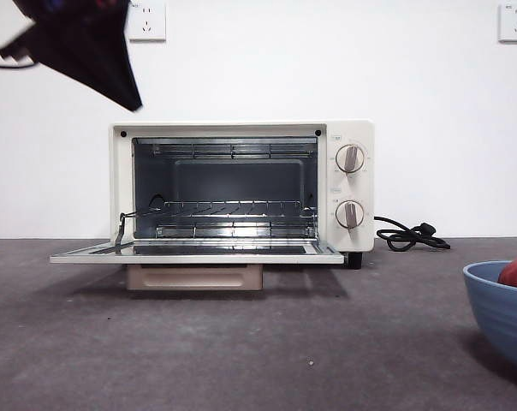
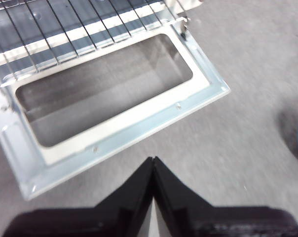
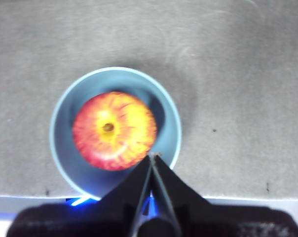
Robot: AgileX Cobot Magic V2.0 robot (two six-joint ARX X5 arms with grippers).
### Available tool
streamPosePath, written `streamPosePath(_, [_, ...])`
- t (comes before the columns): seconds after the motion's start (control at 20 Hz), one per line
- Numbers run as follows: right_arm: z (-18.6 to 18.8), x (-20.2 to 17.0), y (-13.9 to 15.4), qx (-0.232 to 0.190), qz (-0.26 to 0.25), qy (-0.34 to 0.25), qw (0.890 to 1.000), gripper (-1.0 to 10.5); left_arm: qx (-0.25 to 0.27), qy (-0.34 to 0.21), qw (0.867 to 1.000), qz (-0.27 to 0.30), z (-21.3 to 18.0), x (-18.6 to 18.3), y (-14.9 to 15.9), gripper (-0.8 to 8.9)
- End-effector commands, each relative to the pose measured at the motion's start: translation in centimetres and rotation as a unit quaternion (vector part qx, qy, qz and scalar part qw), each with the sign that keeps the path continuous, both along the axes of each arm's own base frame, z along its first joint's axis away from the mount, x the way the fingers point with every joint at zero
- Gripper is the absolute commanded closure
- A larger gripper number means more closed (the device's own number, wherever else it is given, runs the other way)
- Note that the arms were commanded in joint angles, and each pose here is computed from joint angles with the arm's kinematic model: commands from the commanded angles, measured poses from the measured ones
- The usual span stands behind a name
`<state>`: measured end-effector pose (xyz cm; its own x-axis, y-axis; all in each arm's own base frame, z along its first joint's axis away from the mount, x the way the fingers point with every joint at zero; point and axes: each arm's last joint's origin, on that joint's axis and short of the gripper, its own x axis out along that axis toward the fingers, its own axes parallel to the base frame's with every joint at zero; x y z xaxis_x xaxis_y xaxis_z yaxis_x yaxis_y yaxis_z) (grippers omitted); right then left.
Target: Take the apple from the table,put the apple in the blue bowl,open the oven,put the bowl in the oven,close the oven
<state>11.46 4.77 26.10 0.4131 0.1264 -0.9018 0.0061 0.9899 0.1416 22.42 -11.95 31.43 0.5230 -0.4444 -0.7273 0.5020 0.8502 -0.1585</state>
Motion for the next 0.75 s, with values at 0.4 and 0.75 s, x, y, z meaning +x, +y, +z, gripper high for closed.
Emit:
streamPosePath(0.4, [-2.1, 3.2, 0.1, -0.046, -0.001, 0.072, 0.996, 6.6, 0.04, 0.034, 0.998, -0.023, 0.7, -3.3, 1.7, 8.2])
streamPosePath(0.75, [-4.3, 5.9, -0.6, -0.073, -0.003, 0.124, 0.99, 6.7, 0.055, 0.057, 0.996, -0.029, 0.6, -4.1, 2.0, 8.2])
